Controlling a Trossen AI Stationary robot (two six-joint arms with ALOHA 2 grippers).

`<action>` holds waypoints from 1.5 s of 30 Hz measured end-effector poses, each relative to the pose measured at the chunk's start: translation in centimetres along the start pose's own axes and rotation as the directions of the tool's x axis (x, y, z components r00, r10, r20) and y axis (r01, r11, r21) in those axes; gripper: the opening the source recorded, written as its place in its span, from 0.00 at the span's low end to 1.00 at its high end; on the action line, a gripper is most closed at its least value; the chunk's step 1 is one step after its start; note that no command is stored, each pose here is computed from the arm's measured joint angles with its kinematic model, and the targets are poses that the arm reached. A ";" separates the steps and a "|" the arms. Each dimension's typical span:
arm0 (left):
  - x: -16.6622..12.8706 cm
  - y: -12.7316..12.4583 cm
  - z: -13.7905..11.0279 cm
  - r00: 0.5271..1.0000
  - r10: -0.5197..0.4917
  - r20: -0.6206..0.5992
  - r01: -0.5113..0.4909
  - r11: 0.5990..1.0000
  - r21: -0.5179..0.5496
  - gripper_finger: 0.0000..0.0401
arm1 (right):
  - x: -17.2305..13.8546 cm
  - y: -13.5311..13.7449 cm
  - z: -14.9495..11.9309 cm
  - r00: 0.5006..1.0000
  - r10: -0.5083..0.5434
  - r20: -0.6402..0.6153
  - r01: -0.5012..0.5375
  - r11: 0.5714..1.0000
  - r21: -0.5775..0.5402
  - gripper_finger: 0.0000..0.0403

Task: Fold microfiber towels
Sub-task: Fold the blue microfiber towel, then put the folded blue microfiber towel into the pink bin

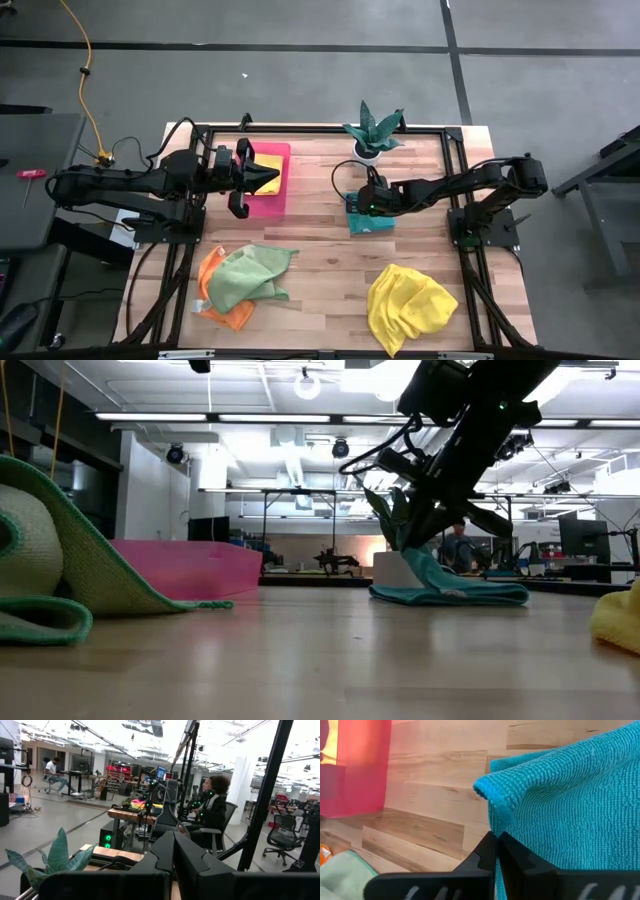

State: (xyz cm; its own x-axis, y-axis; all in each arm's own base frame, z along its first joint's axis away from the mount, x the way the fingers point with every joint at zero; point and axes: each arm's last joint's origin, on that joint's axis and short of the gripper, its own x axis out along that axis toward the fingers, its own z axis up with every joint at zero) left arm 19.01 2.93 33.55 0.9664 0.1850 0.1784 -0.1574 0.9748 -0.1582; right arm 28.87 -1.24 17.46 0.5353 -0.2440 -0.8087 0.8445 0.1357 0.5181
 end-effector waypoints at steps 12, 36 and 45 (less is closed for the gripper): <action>0.0 0.0 0.0 1.000 0.000 0.000 0.000 1.000 -0.003 0.00 | -0.6 -0.1 0.4 1.000 -0.005 -0.010 0.004 0.994 -0.109 0.42; 0.1 0.2 -0.8 0.997 0.033 -0.069 -0.038 0.997 -0.074 0.00 | -2.1 -8.8 1.9 0.936 -0.233 -0.264 0.175 0.958 -0.226 0.53; 0.1 0.2 -0.8 0.997 0.033 -0.069 -0.038 0.996 -0.077 0.00 | -0.7 -10.1 1.7 0.969 -0.129 -0.212 0.104 0.987 -0.123 0.53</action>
State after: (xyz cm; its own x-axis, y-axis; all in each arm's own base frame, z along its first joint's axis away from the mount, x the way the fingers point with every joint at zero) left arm 19.24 3.01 32.78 0.9724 0.2078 0.1058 -0.1779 0.9545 -0.2395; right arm 19.92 -4.05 13.28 0.4132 -0.0505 -0.9092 0.8914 0.2268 0.3925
